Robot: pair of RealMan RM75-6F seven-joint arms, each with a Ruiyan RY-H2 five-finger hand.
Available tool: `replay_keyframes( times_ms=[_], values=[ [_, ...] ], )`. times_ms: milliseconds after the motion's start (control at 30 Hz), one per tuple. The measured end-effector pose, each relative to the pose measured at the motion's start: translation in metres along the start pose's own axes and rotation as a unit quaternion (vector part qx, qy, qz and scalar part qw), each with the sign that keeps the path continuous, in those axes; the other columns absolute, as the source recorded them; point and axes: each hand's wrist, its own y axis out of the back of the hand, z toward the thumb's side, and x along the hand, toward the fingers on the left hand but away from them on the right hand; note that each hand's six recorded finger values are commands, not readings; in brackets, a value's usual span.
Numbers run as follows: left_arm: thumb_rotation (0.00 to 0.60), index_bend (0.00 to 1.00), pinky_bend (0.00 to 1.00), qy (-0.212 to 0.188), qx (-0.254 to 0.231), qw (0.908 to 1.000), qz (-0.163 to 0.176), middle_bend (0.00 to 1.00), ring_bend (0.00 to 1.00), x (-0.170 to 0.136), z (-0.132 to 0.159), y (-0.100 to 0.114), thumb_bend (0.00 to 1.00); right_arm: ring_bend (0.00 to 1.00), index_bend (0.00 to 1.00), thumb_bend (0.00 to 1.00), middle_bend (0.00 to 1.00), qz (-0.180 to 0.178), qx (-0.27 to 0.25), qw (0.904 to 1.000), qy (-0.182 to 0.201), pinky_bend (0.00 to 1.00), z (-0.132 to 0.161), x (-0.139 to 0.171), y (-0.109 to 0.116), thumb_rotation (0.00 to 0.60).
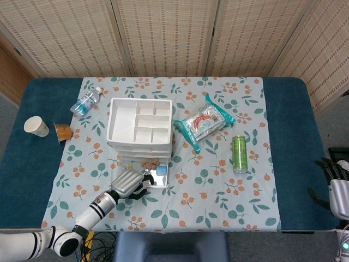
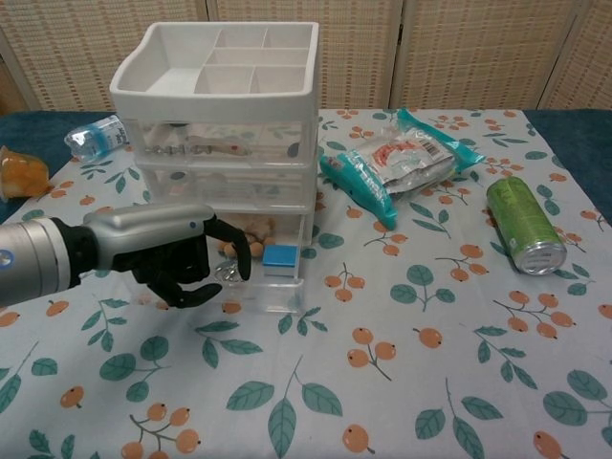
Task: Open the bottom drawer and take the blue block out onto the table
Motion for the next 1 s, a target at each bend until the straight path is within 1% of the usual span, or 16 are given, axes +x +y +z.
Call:
replay_keyframes(
  times_ms=[133, 300, 400, 567, 700, 833, 1000],
  values=[
    [0.600, 0.33, 1.00, -0.003, -0.001, 1.0000, 0.009, 0.96, 1.00, -0.003, 0.000, 0.007, 0.48, 0.20, 0.19, 0.27, 0.15, 0.000, 0.000, 1.0000, -0.001, 0.21, -0.001, 0.000, 0.000, 0.600],
    [0.600, 0.30, 1.00, -0.006, -0.001, 0.9999, 0.011, 0.96, 1.00, -0.005, -0.003, 0.016, 0.49, 0.20, 0.19, 0.27, 0.15, 0.002, 0.000, 1.0000, -0.001, 0.21, -0.001, 0.000, -0.001, 0.600],
    [0.600, 0.28, 1.00, -0.007, 0.001, 1.0000, -0.001, 0.97, 1.00, -0.001, -0.005, 0.019, 0.51, 0.20, 0.19, 0.27, 0.15, 0.004, 0.000, 1.0000, 0.001, 0.21, 0.000, -0.001, -0.002, 0.600],
    [0.600, 0.24, 1.00, -0.002, 0.002, 0.9993, -0.036, 0.97, 1.00, 0.008, -0.010, 0.024, 0.56, 0.20, 0.19, 0.27, 0.15, 0.003, 0.001, 1.0000, -0.001, 0.21, 0.000, -0.001, -0.002, 0.600],
    [0.600, 0.20, 1.00, 0.006, 0.017, 0.9980, -0.060, 0.97, 1.00, 0.014, -0.018, 0.030, 0.58, 0.21, 0.19, 0.27, 0.15, 0.005, 0.001, 1.0000, -0.004, 0.21, -0.002, 0.000, -0.002, 0.600],
    [0.600, 0.18, 1.00, 0.017, 0.039, 0.9971, -0.064, 0.97, 1.00, 0.017, -0.026, 0.036, 0.58, 0.21, 0.19, 0.27, 0.15, 0.006, 0.001, 1.0000, -0.005, 0.21, -0.003, 0.001, -0.003, 0.600],
    [0.600, 0.17, 1.00, 0.020, 0.058, 0.9962, -0.062, 0.97, 1.00, 0.018, -0.029, 0.037, 0.59, 0.21, 0.19, 0.27, 0.15, 0.007, 0.001, 1.0000, -0.004, 0.21, -0.002, 0.000, -0.004, 0.600]
  ],
)
